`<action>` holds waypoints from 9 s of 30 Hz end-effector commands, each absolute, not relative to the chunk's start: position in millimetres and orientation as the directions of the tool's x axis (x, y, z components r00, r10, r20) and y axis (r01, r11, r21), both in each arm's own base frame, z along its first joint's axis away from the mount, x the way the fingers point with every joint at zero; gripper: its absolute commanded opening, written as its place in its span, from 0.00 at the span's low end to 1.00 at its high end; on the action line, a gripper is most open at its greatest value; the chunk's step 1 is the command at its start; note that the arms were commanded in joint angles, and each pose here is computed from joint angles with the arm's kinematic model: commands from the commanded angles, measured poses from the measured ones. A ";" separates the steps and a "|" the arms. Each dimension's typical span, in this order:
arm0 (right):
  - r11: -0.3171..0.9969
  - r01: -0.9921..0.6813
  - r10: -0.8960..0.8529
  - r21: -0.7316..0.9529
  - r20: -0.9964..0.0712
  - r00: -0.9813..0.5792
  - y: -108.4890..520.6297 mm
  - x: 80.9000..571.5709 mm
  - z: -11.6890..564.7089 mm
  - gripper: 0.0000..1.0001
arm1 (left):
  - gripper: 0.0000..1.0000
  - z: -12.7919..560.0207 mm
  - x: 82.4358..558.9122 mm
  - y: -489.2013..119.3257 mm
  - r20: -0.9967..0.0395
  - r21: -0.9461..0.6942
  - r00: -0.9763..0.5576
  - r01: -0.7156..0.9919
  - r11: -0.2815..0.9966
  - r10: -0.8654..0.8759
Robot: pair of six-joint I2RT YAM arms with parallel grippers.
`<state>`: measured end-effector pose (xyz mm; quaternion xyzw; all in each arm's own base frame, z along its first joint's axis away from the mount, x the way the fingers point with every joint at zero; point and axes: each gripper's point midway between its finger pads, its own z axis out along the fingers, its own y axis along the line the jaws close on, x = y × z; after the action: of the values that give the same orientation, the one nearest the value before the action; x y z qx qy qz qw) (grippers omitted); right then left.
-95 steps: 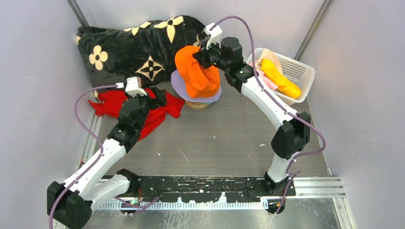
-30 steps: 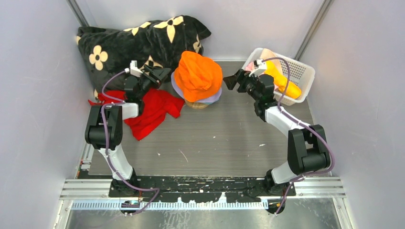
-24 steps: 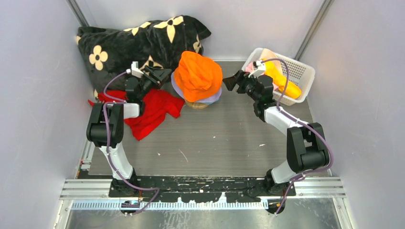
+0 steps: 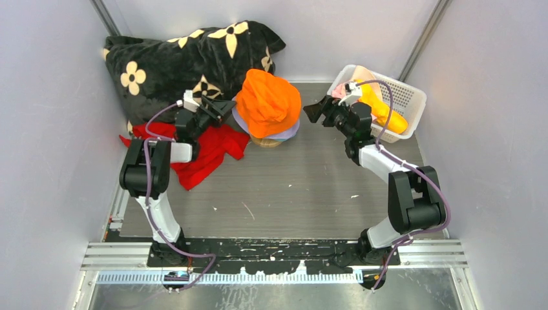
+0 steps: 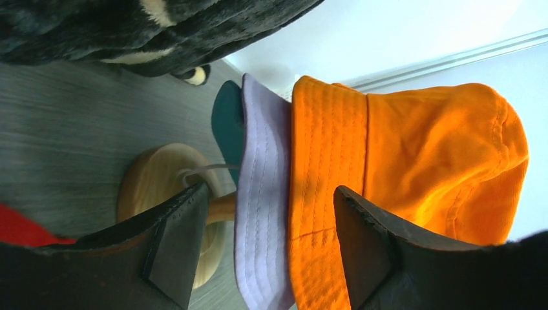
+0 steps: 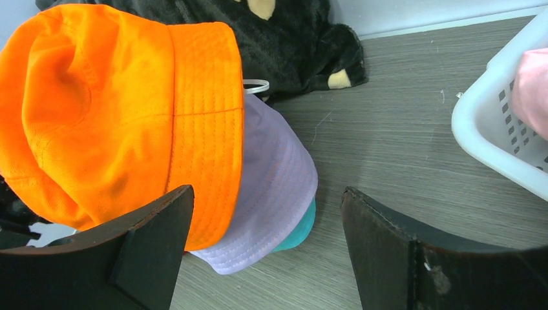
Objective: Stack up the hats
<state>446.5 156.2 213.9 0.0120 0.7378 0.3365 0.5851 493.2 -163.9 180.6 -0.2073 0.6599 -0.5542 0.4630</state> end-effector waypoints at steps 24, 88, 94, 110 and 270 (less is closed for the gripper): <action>0.757 -0.418 0.431 0.501 -0.865 -0.256 154.7 452.0 235.1 0.88 | 0.71 227.6 481.0 -164.3 -0.471 -0.875 -0.446 0.348 0.338 -0.761; 0.706 -0.464 0.470 0.535 -0.844 -0.257 153.0 465.9 248.5 0.88 | 0.00 216.4 478.1 -177.9 -0.337 -0.901 -0.473 0.413 0.133 -0.814; 0.608 -0.521 0.508 0.599 -0.798 -0.325 170.5 468.9 242.5 0.85 | 0.00 183.4 480.3 -165.1 -0.303 -0.936 -0.481 0.314 0.161 -0.823; 0.272 -0.669 0.573 0.692 -0.675 -0.465 207.2 465.0 248.8 0.81 | 0.00 168.7 492.6 -170.3 -0.288 -0.947 -0.521 0.280 0.158 -0.804; 0.726 -0.616 0.507 0.305 -0.843 0.179 145.3 412.3 506.8 0.01 | 0.73 389.1 387.8 -312.3 -0.765 -0.542 -0.209 0.721 0.433 -0.609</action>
<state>444.5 142.5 455.7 -0.0389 0.5960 0.3336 0.7294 391.5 -296.0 322.6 0.0349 0.6549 -0.4741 0.5874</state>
